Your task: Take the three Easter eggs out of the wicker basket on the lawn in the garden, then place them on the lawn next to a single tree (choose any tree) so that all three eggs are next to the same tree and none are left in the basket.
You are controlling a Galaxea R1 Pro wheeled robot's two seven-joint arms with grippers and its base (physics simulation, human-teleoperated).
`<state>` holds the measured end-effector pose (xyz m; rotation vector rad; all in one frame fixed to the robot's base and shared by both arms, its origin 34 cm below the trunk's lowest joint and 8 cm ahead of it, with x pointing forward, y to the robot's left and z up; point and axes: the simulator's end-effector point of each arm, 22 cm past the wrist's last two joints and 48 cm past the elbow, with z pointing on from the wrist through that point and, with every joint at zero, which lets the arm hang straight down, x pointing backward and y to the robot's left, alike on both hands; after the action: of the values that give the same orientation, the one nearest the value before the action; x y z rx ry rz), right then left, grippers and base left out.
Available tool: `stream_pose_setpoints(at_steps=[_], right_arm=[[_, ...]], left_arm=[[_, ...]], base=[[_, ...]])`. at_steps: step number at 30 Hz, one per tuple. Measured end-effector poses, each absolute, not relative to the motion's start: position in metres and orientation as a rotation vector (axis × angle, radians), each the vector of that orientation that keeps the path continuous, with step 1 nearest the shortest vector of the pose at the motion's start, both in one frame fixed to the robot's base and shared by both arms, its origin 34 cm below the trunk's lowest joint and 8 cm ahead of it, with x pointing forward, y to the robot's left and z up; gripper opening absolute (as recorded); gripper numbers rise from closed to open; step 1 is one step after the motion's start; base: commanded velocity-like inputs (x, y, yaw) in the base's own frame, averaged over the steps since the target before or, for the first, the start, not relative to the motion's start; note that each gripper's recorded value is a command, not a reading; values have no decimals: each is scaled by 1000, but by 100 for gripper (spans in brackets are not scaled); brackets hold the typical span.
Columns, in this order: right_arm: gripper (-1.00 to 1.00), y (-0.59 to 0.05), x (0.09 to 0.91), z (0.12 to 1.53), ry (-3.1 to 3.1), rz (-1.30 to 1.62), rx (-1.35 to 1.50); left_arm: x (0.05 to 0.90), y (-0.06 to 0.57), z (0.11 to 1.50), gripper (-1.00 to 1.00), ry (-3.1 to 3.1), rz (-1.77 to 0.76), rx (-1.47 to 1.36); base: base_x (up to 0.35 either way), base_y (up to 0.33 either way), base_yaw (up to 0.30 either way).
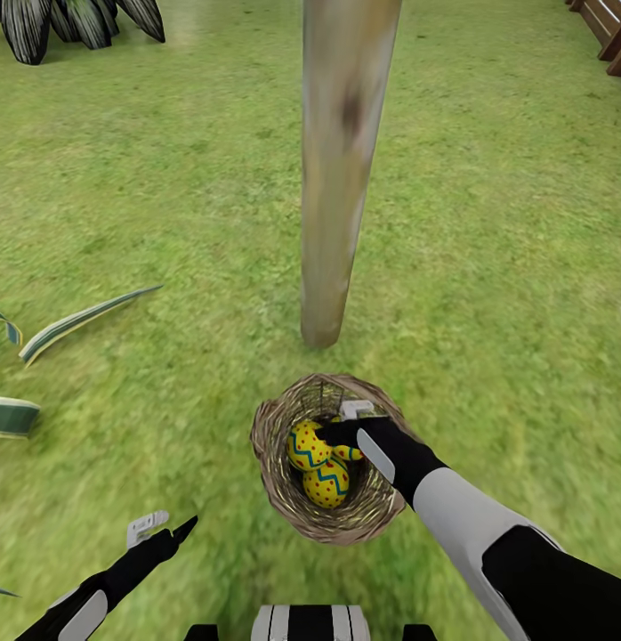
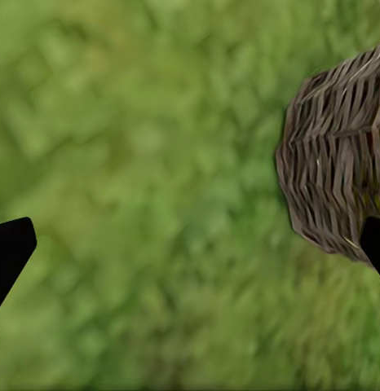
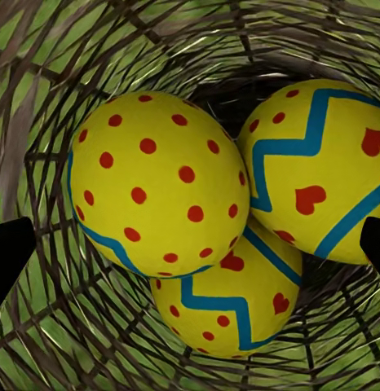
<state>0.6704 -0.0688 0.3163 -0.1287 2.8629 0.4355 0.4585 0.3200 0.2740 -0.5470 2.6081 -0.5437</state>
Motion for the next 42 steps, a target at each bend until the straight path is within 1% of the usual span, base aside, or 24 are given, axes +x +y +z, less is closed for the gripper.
stream_pose_setpoints(at_steps=[42], right_arm=[[100,-65,654,237,2861,445,-132]], left_arm=[[443,320,194,100,2605,-547,-547]], base=[[0,0,0]])
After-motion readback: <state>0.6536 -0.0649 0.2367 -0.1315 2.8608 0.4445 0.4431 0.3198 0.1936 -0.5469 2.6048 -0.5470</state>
